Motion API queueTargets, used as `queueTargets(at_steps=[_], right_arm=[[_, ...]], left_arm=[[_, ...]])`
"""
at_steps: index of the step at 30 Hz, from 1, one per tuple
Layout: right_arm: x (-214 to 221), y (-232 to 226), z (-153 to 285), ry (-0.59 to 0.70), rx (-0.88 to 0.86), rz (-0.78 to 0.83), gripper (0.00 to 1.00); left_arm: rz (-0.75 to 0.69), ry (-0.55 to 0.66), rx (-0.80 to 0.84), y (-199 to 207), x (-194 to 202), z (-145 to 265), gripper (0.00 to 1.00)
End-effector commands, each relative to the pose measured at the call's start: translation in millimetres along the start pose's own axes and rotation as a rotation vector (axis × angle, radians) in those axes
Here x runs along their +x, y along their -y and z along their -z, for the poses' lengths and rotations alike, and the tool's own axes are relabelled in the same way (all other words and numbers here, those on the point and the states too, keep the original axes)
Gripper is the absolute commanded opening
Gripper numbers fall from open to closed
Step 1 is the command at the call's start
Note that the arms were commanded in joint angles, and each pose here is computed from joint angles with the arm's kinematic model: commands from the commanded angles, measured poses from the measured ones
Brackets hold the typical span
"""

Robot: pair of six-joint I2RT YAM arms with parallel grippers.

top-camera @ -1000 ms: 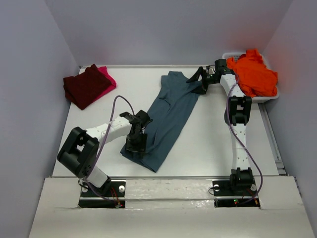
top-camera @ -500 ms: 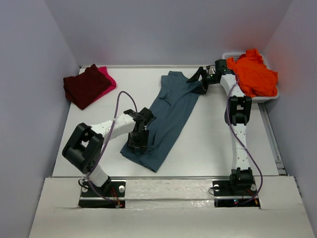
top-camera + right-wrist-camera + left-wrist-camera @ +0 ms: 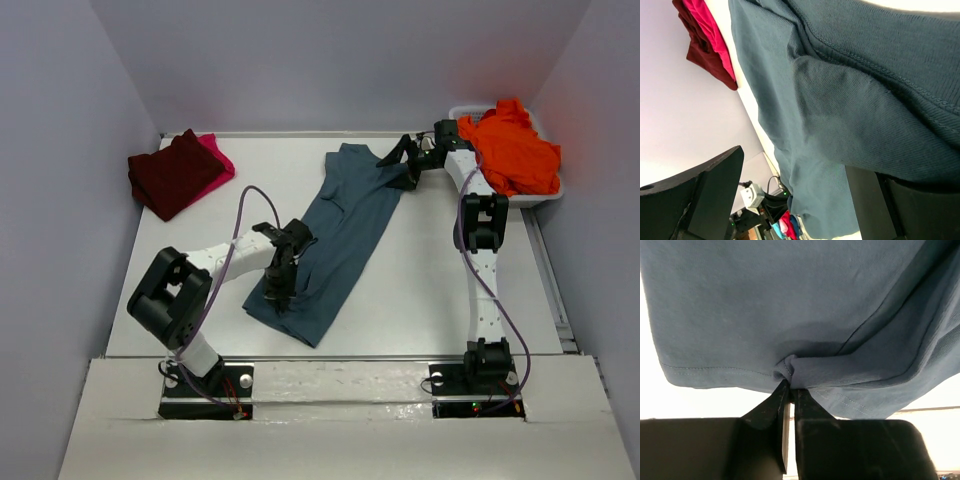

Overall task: Fold and stack the t-shirts
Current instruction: Fold the tshirt

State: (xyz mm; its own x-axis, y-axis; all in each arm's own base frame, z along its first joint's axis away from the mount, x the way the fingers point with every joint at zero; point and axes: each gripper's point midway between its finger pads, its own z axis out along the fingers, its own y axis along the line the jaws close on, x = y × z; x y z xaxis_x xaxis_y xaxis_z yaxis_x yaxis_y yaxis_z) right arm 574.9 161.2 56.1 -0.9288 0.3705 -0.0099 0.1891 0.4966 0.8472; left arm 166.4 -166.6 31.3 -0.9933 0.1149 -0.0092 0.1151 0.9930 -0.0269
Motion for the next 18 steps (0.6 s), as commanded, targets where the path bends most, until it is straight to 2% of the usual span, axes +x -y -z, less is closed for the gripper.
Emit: queueTargets(at_steps=[1, 3, 18], right_arm=[[-2.8, 64.1, -20.8, 0.036, 0.17, -0.007, 0.88], [-2.6, 64.8, -21.2, 0.036, 0.171, -0.008, 0.88], [-2.1, 67.4, -21.6, 0.034, 0.179, -0.01, 0.89]], left_arm=[[-0.007, -0.017, 0.006, -1.3, 12.4, 3.8, 0.09], [-0.005, -0.026, 0.014, -2.1, 17.1, 4.3, 0.06], [0.022, -0.062, 0.054, -5.9, 42.0, 9.9, 0.06]])
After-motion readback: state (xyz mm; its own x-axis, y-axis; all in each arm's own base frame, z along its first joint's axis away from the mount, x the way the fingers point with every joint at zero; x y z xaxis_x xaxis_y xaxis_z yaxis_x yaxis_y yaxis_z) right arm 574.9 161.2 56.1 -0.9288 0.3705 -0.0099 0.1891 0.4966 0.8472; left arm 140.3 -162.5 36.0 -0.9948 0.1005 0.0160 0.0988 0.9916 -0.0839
